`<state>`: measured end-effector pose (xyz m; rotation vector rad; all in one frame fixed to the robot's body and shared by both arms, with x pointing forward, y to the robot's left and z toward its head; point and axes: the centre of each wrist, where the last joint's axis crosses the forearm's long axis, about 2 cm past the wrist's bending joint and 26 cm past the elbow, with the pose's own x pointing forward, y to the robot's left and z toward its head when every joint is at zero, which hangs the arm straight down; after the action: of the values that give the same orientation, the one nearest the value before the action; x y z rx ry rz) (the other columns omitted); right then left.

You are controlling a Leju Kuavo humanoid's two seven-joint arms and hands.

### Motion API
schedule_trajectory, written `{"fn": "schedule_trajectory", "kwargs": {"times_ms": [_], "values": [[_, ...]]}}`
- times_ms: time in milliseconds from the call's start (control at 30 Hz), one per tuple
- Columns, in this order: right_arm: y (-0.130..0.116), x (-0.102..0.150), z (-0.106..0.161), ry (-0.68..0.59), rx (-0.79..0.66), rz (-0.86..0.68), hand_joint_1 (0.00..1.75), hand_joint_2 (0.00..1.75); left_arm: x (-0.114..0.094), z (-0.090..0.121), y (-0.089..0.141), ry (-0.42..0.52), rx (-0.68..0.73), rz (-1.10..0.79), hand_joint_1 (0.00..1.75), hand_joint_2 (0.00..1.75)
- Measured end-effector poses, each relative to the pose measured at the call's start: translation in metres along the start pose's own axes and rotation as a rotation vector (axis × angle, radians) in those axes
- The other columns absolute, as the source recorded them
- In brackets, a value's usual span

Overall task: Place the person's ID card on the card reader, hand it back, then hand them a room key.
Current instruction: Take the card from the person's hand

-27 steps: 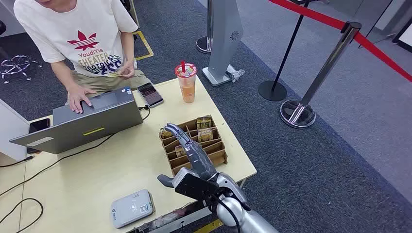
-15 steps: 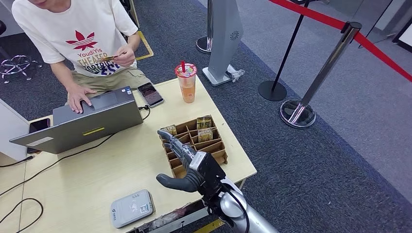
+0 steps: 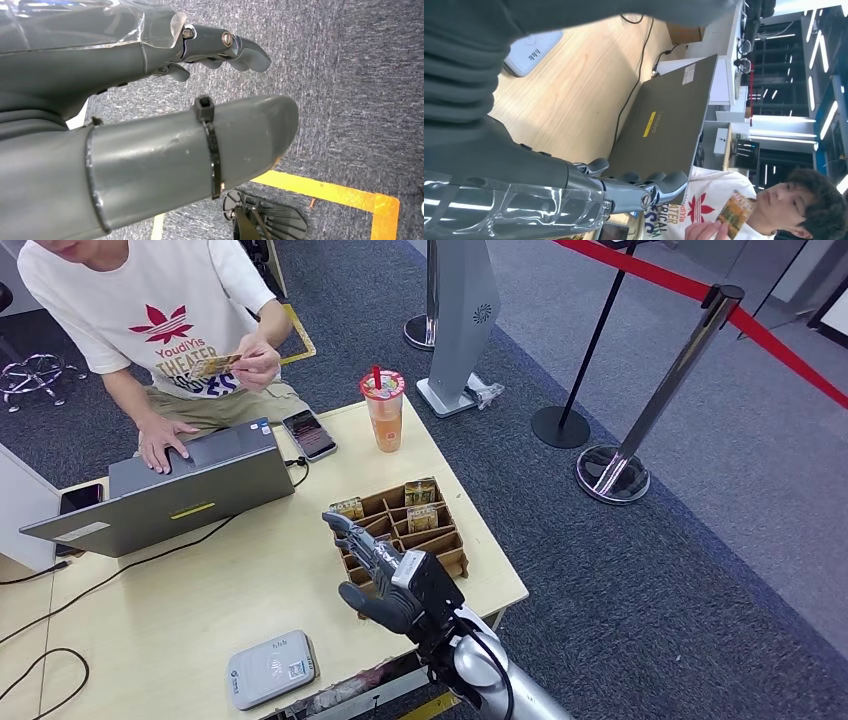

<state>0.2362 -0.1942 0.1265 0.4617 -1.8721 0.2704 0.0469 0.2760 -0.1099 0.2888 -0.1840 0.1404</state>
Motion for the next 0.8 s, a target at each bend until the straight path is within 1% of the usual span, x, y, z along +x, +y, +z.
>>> {"fn": "schedule_trajectory", "kwargs": {"times_ms": [200,367,467,533,667,800], "values": [[-0.001,0.0,0.0,0.014,-0.008,0.052,0.0,1.75,0.0,0.0,0.0,-0.003,0.002,-0.001,0.0,0.0],[-0.005,0.003,-0.005,0.009,-0.034,0.168,0.0,1.75,0.0,0.0,0.0,-0.004,0.003,0.0,0.0,0.0],[-0.008,0.007,-0.011,-0.016,-0.061,0.278,0.0,1.75,0.0,0.0,0.0,-0.005,0.003,-0.001,0.0,0.0],[-0.01,0.011,-0.016,-0.047,-0.088,0.379,0.0,1.75,0.0,0.0,0.0,-0.007,0.003,-0.003,0.0,0.0],[-0.016,0.021,-0.028,-0.138,-0.144,0.569,0.0,1.75,0.0,0.0,0.0,-0.009,0.002,-0.006,0.0,0.0],[-0.018,0.031,-0.042,-0.245,-0.192,0.72,0.0,1.75,0.001,0.0,0.0,-0.011,0.002,-0.006,0.0,0.0]]}}
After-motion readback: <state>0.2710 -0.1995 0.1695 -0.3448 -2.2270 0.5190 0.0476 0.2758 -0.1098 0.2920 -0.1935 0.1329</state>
